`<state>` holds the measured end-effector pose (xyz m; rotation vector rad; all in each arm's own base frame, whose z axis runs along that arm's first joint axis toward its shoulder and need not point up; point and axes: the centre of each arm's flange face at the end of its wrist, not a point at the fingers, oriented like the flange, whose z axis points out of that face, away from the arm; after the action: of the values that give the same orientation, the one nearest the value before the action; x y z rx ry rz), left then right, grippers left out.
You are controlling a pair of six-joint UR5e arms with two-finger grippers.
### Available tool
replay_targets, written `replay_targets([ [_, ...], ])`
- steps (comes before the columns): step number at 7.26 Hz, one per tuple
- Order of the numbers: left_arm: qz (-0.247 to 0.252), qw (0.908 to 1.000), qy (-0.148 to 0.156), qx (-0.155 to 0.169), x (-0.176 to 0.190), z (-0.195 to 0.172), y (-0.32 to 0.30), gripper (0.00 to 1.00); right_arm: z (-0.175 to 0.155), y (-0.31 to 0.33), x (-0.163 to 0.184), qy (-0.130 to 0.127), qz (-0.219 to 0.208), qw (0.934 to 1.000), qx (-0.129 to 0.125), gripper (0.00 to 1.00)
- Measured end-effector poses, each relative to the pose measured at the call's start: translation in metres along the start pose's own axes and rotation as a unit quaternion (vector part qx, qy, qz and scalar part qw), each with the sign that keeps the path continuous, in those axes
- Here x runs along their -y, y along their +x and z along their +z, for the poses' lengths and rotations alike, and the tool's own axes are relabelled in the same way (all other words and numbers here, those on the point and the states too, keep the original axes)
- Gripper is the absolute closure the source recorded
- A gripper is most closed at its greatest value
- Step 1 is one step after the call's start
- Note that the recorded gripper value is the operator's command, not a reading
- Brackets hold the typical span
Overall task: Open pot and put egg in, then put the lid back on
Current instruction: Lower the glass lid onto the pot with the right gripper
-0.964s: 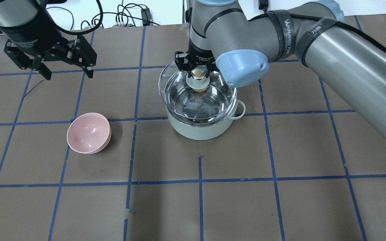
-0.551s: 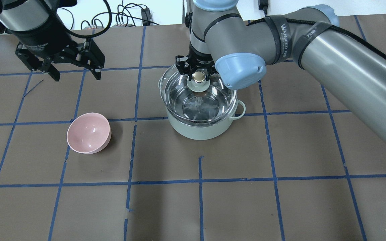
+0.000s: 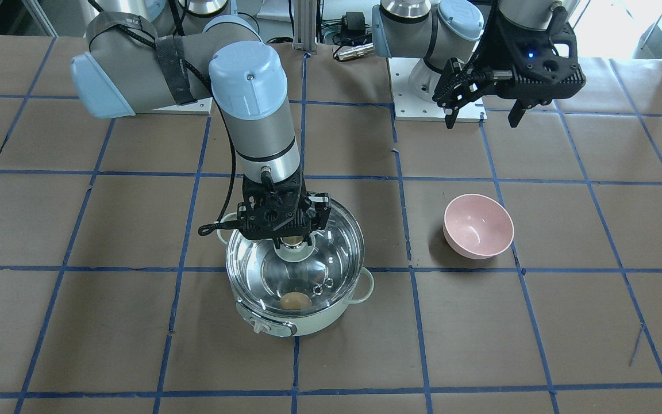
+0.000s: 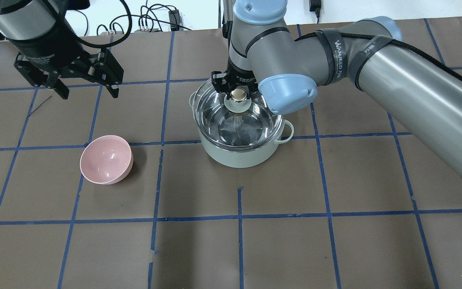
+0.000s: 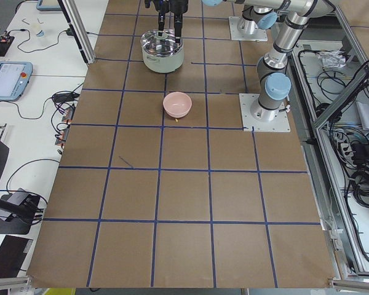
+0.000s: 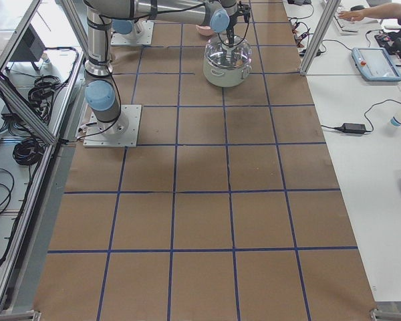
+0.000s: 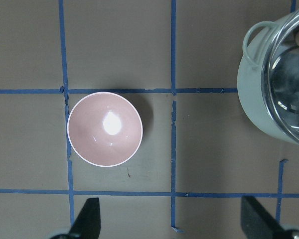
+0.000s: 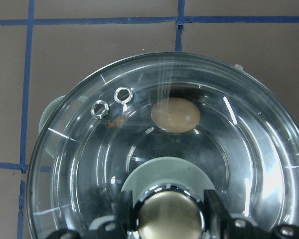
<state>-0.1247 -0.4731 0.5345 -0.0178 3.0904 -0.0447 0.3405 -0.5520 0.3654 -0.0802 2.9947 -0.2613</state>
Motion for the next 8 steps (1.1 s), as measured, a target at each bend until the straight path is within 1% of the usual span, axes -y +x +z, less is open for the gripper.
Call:
replay_targets([
  [5,-0.001,1.0000,0.001,-0.001,0.0002,-0.0003,0.0001,0.00,0.0006,0.0075,0.0011,0.000,-0.014,0.9999,-0.001,0.60],
  [8,-0.003,1.0000,0.001,-0.003,0.0005,-0.0003,-0.0005,0.00,-0.0027,0.0063,0.0016,0.002,0.000,1.0000,0.001,0.60],
])
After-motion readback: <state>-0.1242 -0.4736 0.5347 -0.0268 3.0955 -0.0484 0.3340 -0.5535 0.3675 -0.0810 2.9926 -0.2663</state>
